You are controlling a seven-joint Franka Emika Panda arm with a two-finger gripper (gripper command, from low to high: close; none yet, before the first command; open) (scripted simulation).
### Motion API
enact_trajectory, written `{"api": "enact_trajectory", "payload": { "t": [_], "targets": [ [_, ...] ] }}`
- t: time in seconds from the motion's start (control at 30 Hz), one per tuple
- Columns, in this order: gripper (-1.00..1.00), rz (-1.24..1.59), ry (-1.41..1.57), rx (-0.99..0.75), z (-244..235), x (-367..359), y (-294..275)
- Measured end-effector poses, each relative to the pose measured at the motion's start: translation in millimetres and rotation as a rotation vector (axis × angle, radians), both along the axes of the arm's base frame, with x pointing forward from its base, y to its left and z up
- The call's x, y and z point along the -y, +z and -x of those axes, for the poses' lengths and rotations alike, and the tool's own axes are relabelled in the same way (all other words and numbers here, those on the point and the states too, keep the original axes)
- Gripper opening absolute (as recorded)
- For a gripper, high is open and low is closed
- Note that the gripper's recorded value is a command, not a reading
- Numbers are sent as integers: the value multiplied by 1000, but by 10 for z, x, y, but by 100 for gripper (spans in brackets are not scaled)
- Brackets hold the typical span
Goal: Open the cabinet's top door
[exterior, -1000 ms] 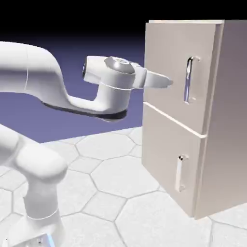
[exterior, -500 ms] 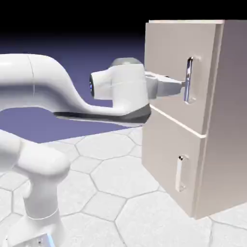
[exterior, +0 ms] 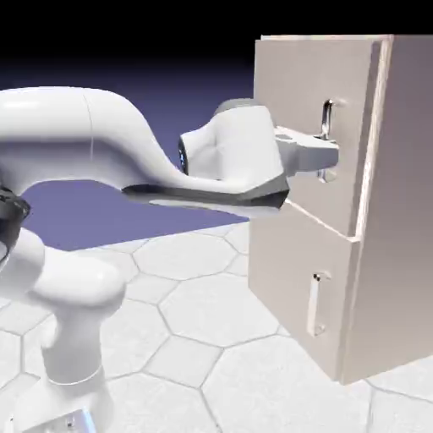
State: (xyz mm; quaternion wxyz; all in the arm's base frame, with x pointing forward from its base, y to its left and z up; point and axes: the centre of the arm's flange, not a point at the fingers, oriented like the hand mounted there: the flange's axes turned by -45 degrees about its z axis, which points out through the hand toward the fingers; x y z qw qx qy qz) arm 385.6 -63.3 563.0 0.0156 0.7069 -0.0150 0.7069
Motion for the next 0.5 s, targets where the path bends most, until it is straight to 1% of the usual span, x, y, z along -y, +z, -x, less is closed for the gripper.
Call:
{"api": "enact_trajectory", "payload": {
  "t": [0.5],
  "targets": [
    [-100, 1, -207, 0, 742, -415, 0]
  ]
}}
